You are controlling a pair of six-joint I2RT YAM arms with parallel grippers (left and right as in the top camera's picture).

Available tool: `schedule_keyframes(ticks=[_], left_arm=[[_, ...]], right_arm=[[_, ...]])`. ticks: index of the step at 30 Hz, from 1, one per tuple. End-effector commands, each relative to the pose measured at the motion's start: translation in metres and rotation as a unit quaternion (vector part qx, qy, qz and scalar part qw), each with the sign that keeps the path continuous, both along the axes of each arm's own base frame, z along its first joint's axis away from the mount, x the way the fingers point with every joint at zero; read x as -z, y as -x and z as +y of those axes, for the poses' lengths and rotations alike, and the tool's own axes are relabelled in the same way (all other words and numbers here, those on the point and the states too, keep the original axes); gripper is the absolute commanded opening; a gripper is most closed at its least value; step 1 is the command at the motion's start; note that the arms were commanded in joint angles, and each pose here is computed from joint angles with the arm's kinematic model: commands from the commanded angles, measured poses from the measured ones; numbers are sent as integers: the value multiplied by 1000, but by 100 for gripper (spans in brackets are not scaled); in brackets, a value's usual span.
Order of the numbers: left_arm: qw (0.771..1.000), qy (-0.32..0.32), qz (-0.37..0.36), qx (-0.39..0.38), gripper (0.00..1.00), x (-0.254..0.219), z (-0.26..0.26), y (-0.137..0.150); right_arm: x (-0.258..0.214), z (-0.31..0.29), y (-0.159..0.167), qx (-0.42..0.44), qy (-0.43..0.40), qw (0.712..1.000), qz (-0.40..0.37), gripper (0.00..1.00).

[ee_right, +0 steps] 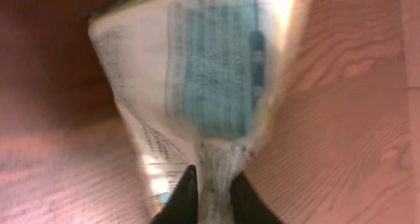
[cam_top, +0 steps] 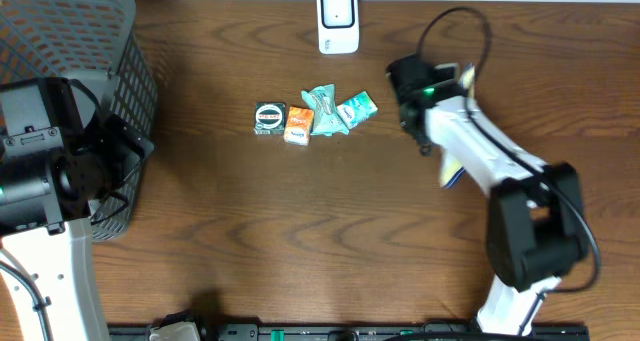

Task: Scan the item barcode

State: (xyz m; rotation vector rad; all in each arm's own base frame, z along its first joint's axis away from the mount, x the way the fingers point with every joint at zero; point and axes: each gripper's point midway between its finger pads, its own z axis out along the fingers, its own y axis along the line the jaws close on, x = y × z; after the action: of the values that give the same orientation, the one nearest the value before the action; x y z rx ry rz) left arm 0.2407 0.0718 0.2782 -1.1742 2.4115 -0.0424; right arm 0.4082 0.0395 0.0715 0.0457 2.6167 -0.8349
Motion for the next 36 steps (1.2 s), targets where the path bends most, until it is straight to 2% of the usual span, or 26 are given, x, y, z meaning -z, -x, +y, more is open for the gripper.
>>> schedule_keyframes(ticks=[1,3,6,10,13,16,20,24,25,27,28,29,31,33,36], left_arm=[[1000,-3,-6,-6,98,-4,2,1],[1000,-3,-6,-6,97,-4,2,1],[1000,-3,-6,-6,98,-4,2,1],[1000,-3,-6,-6,97,-4,2,1],[1000,-3,-6,-6,98,-4,2,1],[1000,-3,-6,-6,98,-4,2,1],[1000,-3,-6,-6,97,-4,2,1],[1000,-3,-6,-6,98,-4,2,1],[1000,-3,-6,-6,98,-4,2,1],[1000,-3,-6,-6,98,-4,2,1],[1000,-3,-6,-6,98,-4,2,1],[1000,-3,-6,-6,97,-4,2,1],[1000,-3,-6,-6,98,-4,2,1],[1000,-3,-6,-6,97,-4,2,1],[1000,-3,-6,-6,98,-4,2,1]], right_arm=[[7,28,6,-39,17,999,12,20],[12,49,12,-63,-1,998,21,27],[14,81,20,-102,-11,994,25,27],[10,114,28,-155,-4,987,28,43],[2,129,27,-175,-3,984,19,44],[-18,135,23,-169,-11,986,11,40],[-53,136,13,-155,-43,987,-4,45],[-74,139,4,-147,-109,983,-19,62],[-79,137,1,-145,-126,981,-22,63],[-87,126,-3,-133,-135,981,-31,71],[-91,113,-8,-121,-135,983,-35,77],[-90,97,-14,-103,-141,984,-36,88],[-83,91,-18,-95,-166,981,-27,94],[-74,88,-20,-105,-204,973,-4,95],[-56,79,-21,-120,-275,953,31,88]])
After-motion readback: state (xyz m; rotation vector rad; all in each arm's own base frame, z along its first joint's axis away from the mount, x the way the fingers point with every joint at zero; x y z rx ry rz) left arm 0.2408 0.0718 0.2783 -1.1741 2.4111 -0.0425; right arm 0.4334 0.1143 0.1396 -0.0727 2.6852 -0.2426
